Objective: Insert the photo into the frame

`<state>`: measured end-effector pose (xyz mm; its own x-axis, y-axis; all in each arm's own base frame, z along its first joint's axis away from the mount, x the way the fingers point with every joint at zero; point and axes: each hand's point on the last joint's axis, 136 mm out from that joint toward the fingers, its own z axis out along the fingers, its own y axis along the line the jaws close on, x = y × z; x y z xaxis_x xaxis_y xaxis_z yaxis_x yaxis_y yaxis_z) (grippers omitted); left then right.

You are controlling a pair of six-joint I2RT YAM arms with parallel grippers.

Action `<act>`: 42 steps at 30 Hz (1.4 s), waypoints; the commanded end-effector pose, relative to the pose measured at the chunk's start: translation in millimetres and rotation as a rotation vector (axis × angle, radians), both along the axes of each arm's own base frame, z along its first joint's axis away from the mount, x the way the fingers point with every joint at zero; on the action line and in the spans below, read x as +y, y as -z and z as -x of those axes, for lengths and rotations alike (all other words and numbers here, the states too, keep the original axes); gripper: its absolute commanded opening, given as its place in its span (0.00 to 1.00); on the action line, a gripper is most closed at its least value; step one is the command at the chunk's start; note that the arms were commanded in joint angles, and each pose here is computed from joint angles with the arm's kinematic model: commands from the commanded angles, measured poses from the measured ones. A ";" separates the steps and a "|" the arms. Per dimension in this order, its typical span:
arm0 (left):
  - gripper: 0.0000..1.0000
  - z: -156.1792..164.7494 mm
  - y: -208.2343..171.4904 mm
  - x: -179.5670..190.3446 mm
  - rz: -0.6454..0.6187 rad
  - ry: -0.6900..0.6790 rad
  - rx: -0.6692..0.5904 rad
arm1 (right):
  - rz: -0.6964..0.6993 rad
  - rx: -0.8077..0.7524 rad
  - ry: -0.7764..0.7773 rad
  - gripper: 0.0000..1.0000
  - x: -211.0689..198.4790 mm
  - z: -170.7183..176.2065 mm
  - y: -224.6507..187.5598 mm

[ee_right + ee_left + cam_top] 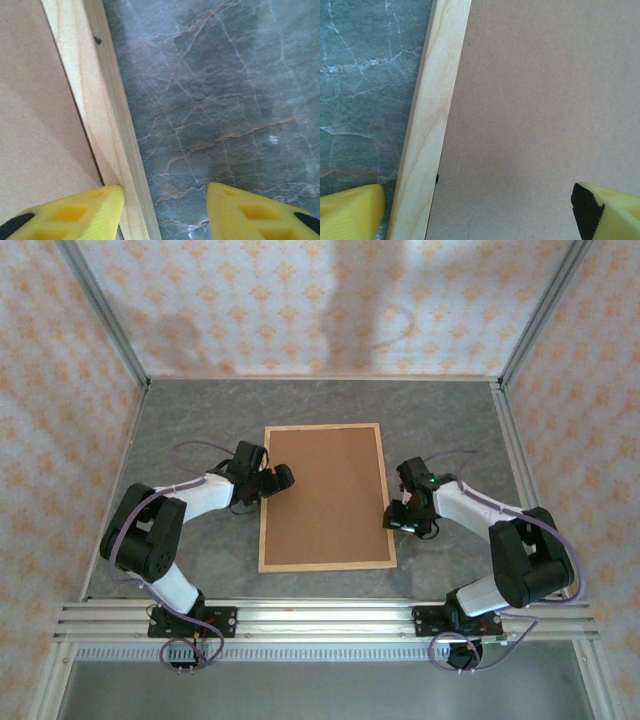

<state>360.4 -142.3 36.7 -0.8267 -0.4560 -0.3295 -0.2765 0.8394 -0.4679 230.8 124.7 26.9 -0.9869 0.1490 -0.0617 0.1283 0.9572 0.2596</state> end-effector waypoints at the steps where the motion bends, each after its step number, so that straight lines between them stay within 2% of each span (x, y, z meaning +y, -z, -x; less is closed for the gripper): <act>1: 0.94 7.7 12.1 -15.7 0.064 0.034 0.033 | -0.043 -0.020 -0.019 0.50 10.5 -5.9 0.1; 9: 0.94 8.5 13.4 -15.4 0.064 0.032 0.035 | -0.061 -0.019 -0.026 0.50 15.5 -9.1 1.0; 13: 0.94 8.0 12.1 -14.8 0.060 0.031 0.032 | -0.069 -0.054 -0.024 0.51 16.5 -14.5 -12.3; 17: 0.94 7.1 9.1 -12.9 0.053 0.023 0.022 | -0.070 -0.104 0.001 0.64 11.7 -16.5 -29.5; 20: 0.94 7.4 8.7 -11.7 0.049 0.020 0.020 | -0.128 -0.128 0.054 0.75 15.4 -25.3 -33.2; 26: 0.94 15.6 12.6 -13.4 0.072 0.025 0.039 | -0.263 -0.191 0.103 0.82 38.8 -72.7 -36.9; 34: 0.92 29.6 7.1 -21.9 0.151 0.038 0.033 | -0.264 -0.221 0.075 0.79 51.9 -118.1 -30.0; 42: 0.91 53.6 7.6 -26.5 0.219 0.045 0.035 | -0.343 -0.238 0.020 0.72 80.6 -165.9 -33.8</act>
